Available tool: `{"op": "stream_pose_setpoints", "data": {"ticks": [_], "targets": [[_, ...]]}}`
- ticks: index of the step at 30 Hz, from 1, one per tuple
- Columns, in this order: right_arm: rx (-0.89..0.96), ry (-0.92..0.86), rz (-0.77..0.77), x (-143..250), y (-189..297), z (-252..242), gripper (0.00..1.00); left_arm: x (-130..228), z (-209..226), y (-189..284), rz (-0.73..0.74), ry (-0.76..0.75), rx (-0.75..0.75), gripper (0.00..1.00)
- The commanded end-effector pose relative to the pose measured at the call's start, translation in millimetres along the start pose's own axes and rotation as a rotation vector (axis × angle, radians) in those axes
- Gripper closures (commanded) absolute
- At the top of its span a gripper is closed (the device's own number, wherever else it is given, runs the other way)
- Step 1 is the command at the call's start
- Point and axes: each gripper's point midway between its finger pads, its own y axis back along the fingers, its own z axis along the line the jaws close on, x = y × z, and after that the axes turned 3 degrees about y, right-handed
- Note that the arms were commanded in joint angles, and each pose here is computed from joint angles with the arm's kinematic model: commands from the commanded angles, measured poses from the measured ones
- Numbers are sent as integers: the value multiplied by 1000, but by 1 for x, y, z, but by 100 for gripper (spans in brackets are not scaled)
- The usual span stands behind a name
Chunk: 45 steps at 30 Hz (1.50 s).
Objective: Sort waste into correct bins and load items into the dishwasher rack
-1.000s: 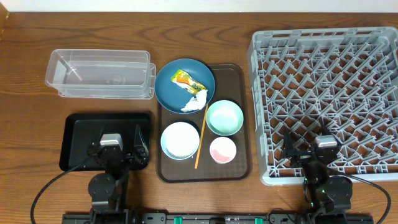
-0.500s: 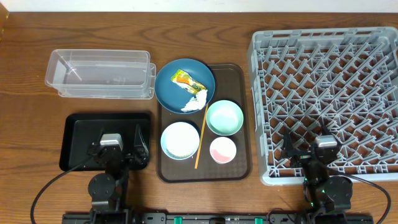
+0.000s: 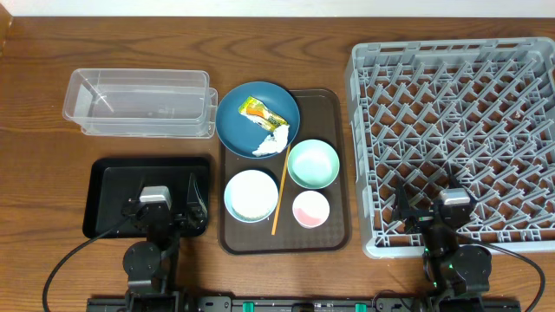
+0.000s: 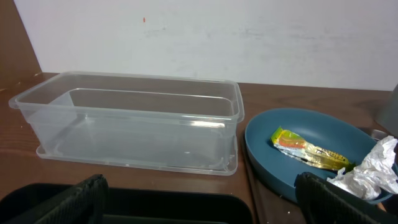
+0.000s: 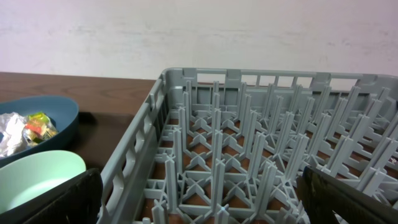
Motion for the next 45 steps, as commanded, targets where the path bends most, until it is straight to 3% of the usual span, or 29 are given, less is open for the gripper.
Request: {"op": "stream_pose_setpoints", "data": {"ticks": [1,6,10,15,25,30,39,45], "targets": [[4,10,0,1,0,-1,1,15,5,0,47,-18,-26,2],[3,2,0,1,0,-1,1,15,4,0,47,-10,-19,2],[3,-31,0,1,0,-1,1,16,4,0,54,95,-22,2],[4,-96,3,-4,2,-1,1,16,-1,3,127,119,-5,2],[24,-126,121,-37,14,-5,1,-28,-13,0,311,125,3,2],[-4,-131,260,-50,9,0,1,-36,-21,-15,504,139,13,2],[-4,-138,691,-47,11,1,1,-19,-35,2,1029,201,2,2],[-19,-149,825,-31,6,5,1,-2,-33,10,1168,212,-27,2]]}}
